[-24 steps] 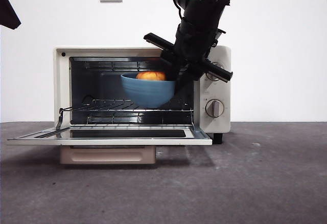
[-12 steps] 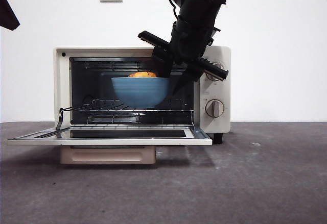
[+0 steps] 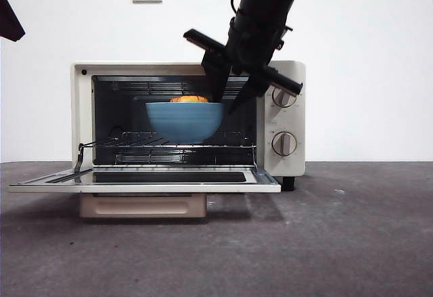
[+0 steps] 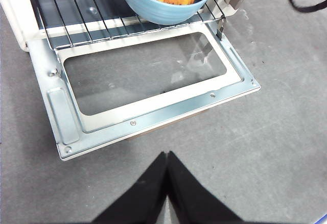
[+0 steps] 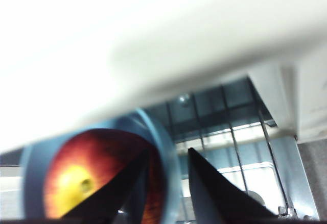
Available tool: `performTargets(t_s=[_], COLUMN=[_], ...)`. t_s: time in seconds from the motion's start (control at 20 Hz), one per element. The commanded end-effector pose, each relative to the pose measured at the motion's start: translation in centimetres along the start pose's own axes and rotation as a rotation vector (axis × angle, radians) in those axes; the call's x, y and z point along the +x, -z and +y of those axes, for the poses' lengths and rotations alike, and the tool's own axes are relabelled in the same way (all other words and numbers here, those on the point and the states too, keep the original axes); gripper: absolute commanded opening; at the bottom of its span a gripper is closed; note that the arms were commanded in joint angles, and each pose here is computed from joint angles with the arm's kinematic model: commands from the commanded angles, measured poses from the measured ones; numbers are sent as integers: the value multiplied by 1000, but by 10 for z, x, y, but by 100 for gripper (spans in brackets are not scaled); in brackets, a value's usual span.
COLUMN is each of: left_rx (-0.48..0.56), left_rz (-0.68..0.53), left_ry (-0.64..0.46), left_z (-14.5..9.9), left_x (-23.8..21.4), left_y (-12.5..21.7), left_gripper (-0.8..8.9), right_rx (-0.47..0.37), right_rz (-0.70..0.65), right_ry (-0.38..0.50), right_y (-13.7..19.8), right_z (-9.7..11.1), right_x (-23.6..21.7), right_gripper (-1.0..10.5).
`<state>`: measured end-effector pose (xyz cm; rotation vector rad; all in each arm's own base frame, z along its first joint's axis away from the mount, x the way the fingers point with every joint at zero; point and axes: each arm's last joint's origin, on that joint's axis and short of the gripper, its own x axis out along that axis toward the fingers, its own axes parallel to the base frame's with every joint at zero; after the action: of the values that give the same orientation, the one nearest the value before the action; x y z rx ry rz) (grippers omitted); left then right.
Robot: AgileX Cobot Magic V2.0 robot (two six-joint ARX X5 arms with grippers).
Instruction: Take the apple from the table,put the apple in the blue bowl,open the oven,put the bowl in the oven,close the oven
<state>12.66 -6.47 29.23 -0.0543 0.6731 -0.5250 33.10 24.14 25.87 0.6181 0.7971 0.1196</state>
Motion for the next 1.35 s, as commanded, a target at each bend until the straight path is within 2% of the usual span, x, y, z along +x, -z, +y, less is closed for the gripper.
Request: performTargets(t_s=[0.05,0.25,0.4,0.55,0.7,0.85,0.95,1.1,1.35], left_rx=[16,20,28,21,-19,-83,-131,-203,-313], left_rz=[-6,-7,-14,-31,-59,-50,-38,-38,-4], left_ry=[5,5,4,-6,-42,-4,-17,-37,-44], left_z=[-1,-1,-1,1,10,25,39,63,102], left_x=[0,0,0,1,5,16,26,38,66], left_y=[-2,-2,-2,-5,-9,-8,-5,0,5], left_gripper=[7,7,6,6,6,6,6,6,6], right_rx=[-21,-55,-128,-231,-425,-634,-721,-807,-863], right_rz=[-14,-15,-30,-77,-115,-90,-51,-16,-11], right_ry=[-32,-37,-51,-87,-125,-117,-108,-134,-246], right_y=[-3,-7,-14,-25,-33,-26,-20,-8,14], right_z=[9,11,14,17,17,11,4,-2,-19], right_x=[-6,-20,-44,-82,-130,-173,-198,-231,-278], right_gripper=[121,122,122,122,122,122,122,122,122])
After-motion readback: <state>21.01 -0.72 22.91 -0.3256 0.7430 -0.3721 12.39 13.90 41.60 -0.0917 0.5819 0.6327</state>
